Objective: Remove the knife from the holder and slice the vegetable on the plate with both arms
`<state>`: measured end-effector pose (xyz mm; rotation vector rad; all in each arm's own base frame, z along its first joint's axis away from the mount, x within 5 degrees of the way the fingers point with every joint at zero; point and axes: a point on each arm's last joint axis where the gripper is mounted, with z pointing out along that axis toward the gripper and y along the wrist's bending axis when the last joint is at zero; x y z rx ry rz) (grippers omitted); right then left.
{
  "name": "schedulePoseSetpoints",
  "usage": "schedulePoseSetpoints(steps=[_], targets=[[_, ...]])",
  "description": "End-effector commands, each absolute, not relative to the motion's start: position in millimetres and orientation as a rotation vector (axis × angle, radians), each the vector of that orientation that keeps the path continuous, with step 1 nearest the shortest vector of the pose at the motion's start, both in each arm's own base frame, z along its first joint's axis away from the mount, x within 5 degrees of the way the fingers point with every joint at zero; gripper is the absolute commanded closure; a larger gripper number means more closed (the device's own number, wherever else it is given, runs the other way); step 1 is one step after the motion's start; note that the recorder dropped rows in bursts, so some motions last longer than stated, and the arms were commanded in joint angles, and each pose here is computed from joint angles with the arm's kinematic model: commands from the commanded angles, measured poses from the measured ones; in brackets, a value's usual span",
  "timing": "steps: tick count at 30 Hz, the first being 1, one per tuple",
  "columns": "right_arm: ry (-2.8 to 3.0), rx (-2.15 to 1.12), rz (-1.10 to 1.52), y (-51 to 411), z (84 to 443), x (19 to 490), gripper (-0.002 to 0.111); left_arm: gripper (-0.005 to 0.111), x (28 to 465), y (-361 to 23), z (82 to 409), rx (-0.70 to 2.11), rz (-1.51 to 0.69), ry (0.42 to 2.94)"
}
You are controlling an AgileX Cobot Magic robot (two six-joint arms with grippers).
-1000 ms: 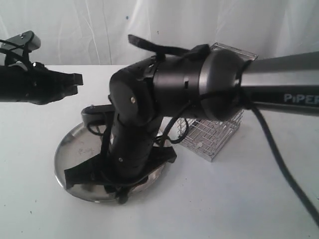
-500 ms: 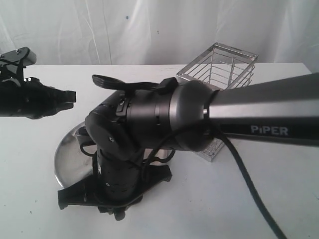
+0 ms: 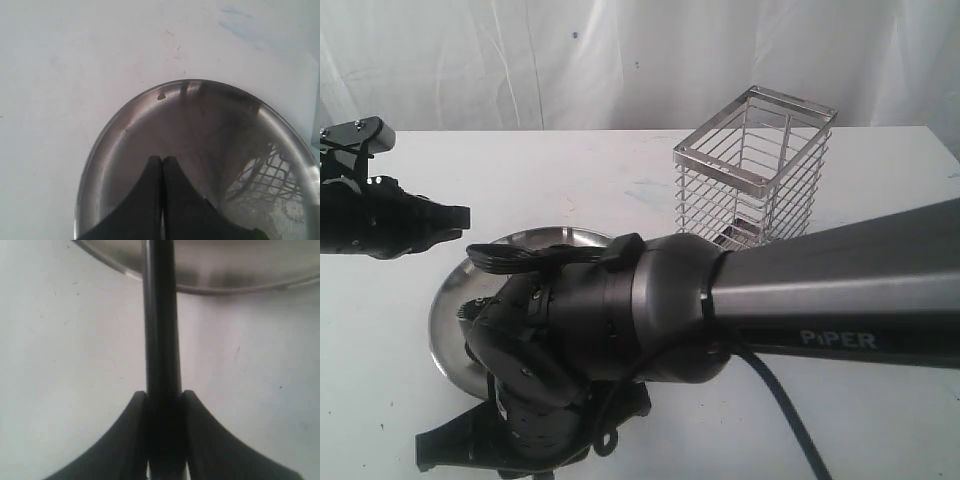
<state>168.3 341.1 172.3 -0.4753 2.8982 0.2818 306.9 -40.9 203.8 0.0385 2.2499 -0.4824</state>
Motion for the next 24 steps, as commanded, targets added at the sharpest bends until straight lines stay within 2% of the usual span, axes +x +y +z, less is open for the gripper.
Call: schedulePoseSetpoints(steps=[1,20,24], targets=[[2.861,-0.488,0.230,338,173,171,0.108,0.107,305,-45,206,0.112,-0.526,2.225],[2.854,-0.465,0.206,340,163,174,0.108,0.107,304,-48,208,0.134,-0.565,2.216],[2.853,-0.462,0.205,340,163,175,0.108,0.107,306,-51,195,0.164,-0.601,2.247]])
